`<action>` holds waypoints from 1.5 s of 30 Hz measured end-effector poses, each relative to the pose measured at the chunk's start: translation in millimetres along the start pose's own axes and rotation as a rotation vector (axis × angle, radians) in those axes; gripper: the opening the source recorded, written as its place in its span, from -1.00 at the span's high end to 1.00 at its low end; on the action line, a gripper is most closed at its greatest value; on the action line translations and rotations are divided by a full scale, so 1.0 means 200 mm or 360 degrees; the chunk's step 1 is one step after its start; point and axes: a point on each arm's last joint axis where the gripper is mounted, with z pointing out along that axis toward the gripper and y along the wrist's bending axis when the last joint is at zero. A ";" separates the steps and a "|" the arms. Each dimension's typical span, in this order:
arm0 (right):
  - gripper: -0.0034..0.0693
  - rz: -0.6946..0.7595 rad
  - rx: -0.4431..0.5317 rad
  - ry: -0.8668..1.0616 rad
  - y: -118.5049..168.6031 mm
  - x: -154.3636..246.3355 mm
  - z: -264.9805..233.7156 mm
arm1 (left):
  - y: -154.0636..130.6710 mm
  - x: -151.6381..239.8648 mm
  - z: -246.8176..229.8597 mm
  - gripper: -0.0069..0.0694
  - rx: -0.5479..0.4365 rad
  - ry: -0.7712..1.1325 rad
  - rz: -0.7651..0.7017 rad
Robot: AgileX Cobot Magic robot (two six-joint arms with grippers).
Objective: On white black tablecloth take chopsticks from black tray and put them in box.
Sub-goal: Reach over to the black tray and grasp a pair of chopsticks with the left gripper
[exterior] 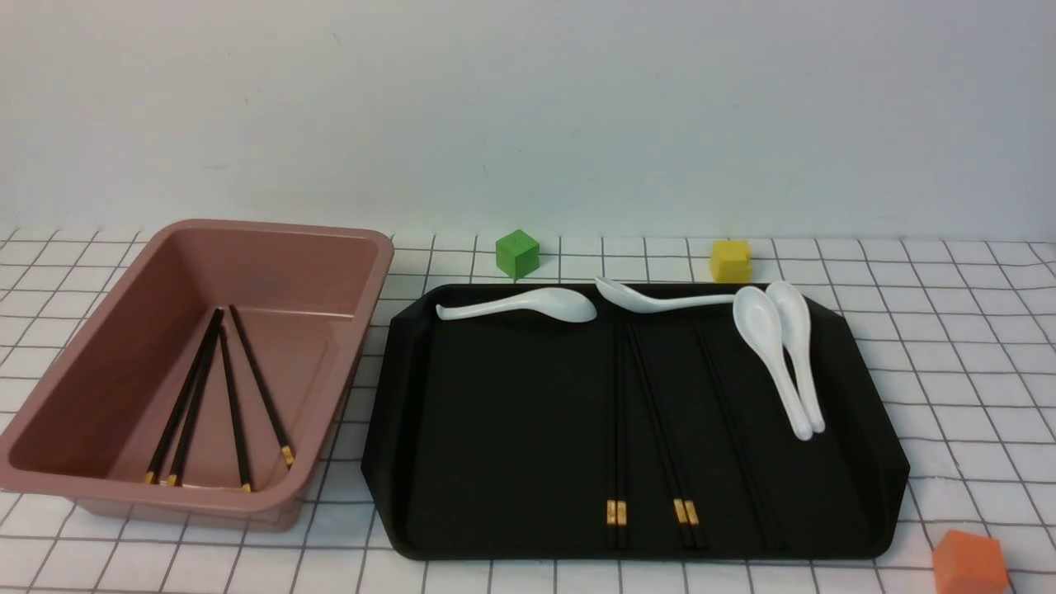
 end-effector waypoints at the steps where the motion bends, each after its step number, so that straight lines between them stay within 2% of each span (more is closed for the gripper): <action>1: 0.25 0.0000 0.0000 0.0000 0.00 0.00 0.00 | 0.00 0.00 0.00 0.61 0.0000 0.0000 0.0000; 16: 0.25 0.0000 0.0000 0.0000 0.00 0.00 0.00 | 0.00 0.00 0.00 0.61 0.0000 0.0000 0.0000; 19: 0.25 0.0000 0.0000 0.0000 0.00 0.00 0.00 | -0.01 0.00 0.00 0.61 0.0022 0.0007 -0.0091; 21: 0.25 0.0000 0.0000 0.0000 0.00 0.00 0.00 | -0.02 0.01 0.00 0.61 0.0070 0.0025 -0.0301; 26: 0.25 0.0000 0.0000 0.0000 0.00 0.00 0.00 | -0.09 0.00 -0.01 0.61 0.0302 0.0144 -0.1323; 29: 0.25 0.0000 0.0000 0.0000 0.00 0.00 0.00 | -0.12 -0.01 -0.02 0.61 0.0413 0.0204 -0.1773; 30: 0.25 0.0000 0.0000 0.0000 0.00 0.00 0.00 | -0.12 -0.01 -0.02 0.61 0.0413 0.0204 -0.1773; 31: 0.25 0.0000 0.0000 0.0000 0.00 0.00 0.00 | -0.13 -0.02 -0.02 0.61 0.0452 0.0205 -0.1897; 35: 0.25 0.0000 0.0000 0.0000 0.00 0.00 0.00 | -0.13 -0.06 -0.02 0.61 0.0526 0.0113 -0.2104; 37: 0.25 0.0000 0.0000 0.0000 0.00 0.00 0.00 | -0.13 -0.10 -0.03 0.61 0.0574 0.0054 -0.2131; 41: 0.25 0.0000 0.0000 0.0000 0.00 0.00 0.00 | -0.19 -0.30 -0.14 0.64 0.0757 -0.0158 -0.1922; 43: 0.25 0.0000 0.0000 0.0000 0.00 0.00 0.00 | -0.24 -0.44 -0.21 0.73 0.0821 -0.0211 -0.1737; 45: 0.25 0.0000 0.0000 0.0000 0.00 0.00 0.00 | -0.32 -0.55 -0.23 0.85 0.0809 -0.0097 -0.1488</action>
